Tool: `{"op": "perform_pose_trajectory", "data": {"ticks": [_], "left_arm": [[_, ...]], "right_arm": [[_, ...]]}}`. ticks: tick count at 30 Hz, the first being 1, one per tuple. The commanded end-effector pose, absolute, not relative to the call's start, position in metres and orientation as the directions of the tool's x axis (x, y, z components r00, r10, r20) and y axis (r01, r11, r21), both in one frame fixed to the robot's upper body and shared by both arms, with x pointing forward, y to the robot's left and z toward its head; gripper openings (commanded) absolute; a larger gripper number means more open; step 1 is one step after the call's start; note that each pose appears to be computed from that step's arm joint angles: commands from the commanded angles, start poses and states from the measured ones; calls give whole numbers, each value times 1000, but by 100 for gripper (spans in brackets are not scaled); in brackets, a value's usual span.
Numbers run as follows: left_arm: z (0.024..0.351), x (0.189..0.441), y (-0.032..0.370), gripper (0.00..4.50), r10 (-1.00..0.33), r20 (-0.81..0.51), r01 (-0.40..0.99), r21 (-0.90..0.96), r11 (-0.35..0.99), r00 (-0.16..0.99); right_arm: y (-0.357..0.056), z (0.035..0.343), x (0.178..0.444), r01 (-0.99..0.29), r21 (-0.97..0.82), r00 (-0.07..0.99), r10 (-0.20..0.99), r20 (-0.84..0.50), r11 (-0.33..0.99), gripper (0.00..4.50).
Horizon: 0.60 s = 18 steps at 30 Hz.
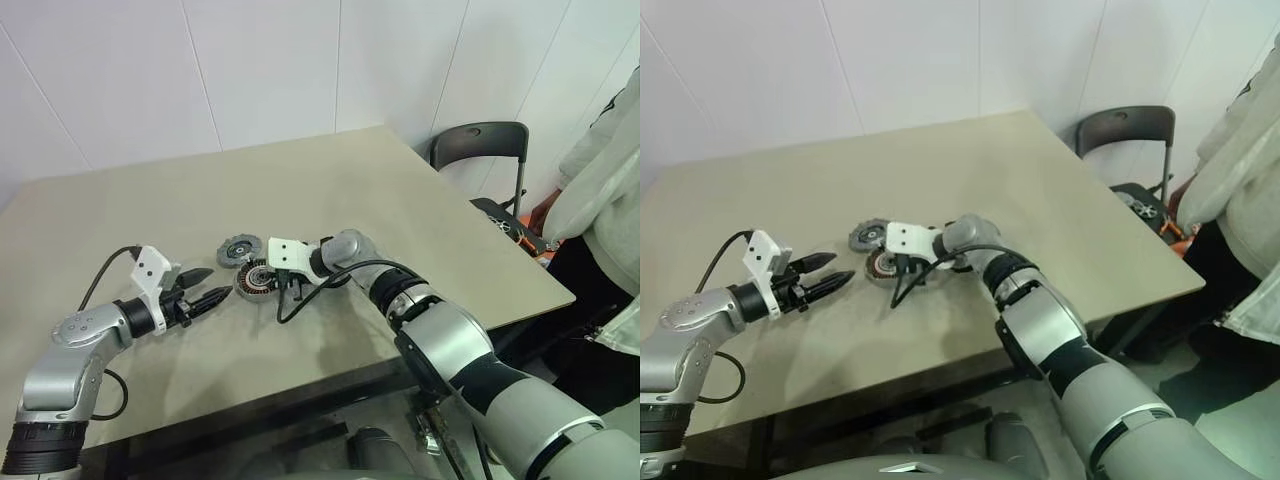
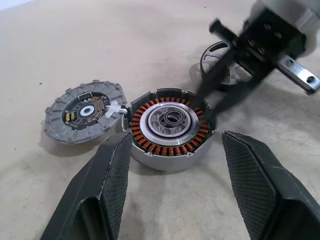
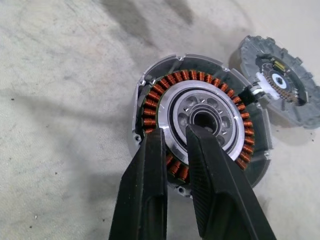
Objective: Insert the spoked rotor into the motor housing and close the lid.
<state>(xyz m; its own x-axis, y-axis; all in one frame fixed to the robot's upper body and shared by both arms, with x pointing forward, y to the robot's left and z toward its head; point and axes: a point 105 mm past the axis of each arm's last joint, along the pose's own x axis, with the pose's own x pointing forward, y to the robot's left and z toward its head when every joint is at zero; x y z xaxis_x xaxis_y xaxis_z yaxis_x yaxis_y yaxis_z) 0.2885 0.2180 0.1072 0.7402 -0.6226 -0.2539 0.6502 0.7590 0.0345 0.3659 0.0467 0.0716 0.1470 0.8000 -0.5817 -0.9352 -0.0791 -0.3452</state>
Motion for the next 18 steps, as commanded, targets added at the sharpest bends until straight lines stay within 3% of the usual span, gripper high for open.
{"op": "perform_pose_trajectory", "data": {"ticks": [1, 6, 18], "left_arm": [[117, 291, 211, 304, -640, -230, 667, 63, 742, 734], [121, 292, 205, 304, -650, -223, 677, 69, 733, 727], [119, 290, 201, 304, -658, -223, 683, 59, 728, 720]], "right_arm": [[54, 78, 370, -920, -389, 195, 808, -556, -47, 72], [62, 89, 380, -898, -439, 279, 813, -512, 32, 72], [69, 90, 381, -865, -499, 327, 804, -496, 44, 72]]}}
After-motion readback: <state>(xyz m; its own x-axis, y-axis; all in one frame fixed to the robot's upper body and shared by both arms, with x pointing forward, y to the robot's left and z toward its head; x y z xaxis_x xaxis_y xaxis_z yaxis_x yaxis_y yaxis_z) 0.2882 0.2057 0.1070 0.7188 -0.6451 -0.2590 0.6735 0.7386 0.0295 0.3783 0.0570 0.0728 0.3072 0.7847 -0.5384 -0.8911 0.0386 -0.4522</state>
